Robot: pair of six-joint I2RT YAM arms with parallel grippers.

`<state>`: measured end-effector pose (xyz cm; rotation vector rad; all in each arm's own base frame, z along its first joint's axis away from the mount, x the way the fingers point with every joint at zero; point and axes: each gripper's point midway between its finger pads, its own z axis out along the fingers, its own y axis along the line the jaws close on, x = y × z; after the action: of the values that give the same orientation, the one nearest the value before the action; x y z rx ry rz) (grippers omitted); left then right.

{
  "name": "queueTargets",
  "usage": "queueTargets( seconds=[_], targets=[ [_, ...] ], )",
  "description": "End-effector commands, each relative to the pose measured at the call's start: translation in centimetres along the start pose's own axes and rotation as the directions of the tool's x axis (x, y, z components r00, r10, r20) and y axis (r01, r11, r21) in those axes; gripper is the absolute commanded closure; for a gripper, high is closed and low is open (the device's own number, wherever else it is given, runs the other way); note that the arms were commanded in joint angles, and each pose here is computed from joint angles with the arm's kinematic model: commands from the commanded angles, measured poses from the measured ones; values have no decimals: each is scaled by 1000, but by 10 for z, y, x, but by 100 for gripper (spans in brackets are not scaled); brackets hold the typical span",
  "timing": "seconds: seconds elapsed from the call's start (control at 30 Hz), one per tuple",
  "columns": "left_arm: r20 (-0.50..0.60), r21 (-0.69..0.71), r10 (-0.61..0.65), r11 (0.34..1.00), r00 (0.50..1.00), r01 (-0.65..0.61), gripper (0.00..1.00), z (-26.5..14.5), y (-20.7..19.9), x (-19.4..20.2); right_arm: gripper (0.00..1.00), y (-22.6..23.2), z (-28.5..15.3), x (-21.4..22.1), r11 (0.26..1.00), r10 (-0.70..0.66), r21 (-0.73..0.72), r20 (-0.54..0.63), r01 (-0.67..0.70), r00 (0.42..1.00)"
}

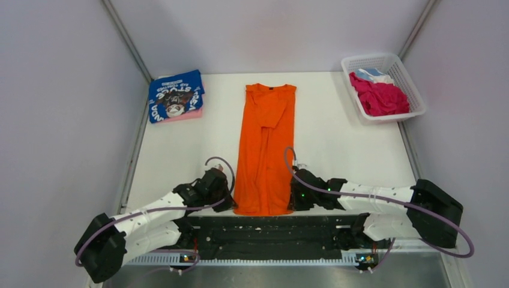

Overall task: Fold and stack the t-shirts
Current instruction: Fold the folded rectangular tshirt in 1/3 of the way

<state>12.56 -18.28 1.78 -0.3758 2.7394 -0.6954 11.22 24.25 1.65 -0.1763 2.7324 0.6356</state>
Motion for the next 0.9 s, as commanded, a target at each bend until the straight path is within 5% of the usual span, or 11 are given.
queueTargets(
  seconds=[0.0, 0.37, 0.6, 0.87],
  targets=[
    [-69, -21, -22, 1000, 997, 20, 100, -8, 14, 28, 92, 9, -13, 11, 997, 9, -76, 6, -8, 1000],
    [-12, 226, 88, 971, 996, -83, 100, -29, -61, 6, 93, 40, -34, -19, 984, 3, -177, 101, 15, 995],
    [151, 98, 107, 988, 983, -123, 100, -29, -85, -63, 96, 45, -35, -81, 985, 45, -170, 178, -15, 983],
    [172, 55, 63, 996, 983, -74, 100, -10, -110, -146, 96, 35, -32, -161, 984, 93, -172, 244, -52, 965]
  ],
)
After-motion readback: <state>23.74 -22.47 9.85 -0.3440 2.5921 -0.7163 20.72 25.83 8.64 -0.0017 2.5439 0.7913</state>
